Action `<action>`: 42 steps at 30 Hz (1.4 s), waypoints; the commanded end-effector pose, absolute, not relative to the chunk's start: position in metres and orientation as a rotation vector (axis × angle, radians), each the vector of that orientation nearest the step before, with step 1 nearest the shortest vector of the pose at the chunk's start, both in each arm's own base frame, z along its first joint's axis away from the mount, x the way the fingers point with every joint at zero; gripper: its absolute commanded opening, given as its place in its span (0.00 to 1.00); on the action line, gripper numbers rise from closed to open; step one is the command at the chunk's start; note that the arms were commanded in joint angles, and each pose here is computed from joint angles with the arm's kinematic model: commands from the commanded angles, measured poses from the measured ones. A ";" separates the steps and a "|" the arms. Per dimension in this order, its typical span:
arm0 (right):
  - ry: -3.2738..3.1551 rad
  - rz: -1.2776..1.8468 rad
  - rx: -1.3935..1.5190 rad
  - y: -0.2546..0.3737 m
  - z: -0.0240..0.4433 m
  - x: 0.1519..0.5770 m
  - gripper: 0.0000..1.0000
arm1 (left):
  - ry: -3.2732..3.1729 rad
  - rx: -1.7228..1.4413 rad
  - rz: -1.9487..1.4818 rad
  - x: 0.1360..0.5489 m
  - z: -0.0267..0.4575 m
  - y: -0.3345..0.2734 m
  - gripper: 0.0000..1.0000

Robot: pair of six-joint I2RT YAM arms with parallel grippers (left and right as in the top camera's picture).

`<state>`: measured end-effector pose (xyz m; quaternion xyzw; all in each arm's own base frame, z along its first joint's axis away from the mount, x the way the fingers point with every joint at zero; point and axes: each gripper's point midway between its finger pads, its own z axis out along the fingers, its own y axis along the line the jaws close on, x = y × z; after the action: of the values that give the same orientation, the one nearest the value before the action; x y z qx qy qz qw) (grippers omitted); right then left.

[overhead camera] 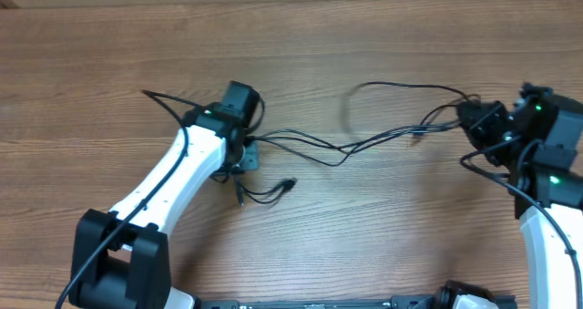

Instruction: Untangle cables

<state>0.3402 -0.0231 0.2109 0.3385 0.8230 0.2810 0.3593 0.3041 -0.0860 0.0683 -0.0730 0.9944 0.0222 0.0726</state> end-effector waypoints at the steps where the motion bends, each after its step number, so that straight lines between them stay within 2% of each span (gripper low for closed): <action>1: 2.058 0.621 0.932 -0.053 0.222 0.339 0.04 | 2.945 -0.379 0.047 0.316 0.076 -0.065 0.04; 8: 2.065 0.601 0.978 -0.060 0.215 0.333 0.04 | 2.882 -0.320 -0.617 0.342 0.093 -0.087 0.04; 12: 2.096 0.632 0.983 -0.055 0.210 0.332 0.04 | 2.761 -0.277 -0.757 0.363 0.107 -0.077 0.04; 17: 2.162 0.738 0.864 -0.035 0.204 0.336 0.04 | 2.689 -0.197 -0.729 0.378 0.112 -0.069 0.04; 27: 2.344 0.908 0.755 0.020 0.169 0.346 0.04 | 2.713 -0.183 -0.662 0.376 0.106 -0.067 0.04; 37: 2.453 0.982 0.545 0.083 0.153 0.352 0.04 | 2.750 -0.566 -0.248 0.370 0.088 -0.012 0.04; 42: 2.452 1.003 0.467 0.102 0.150 0.359 0.04 | 2.735 -0.630 -0.166 0.370 0.087 -0.001 0.04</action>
<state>0.3516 0.0907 0.1457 0.1911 0.8884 0.3567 0.2167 0.3658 -0.0187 0.0809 -0.1828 0.9668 -0.1022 0.1464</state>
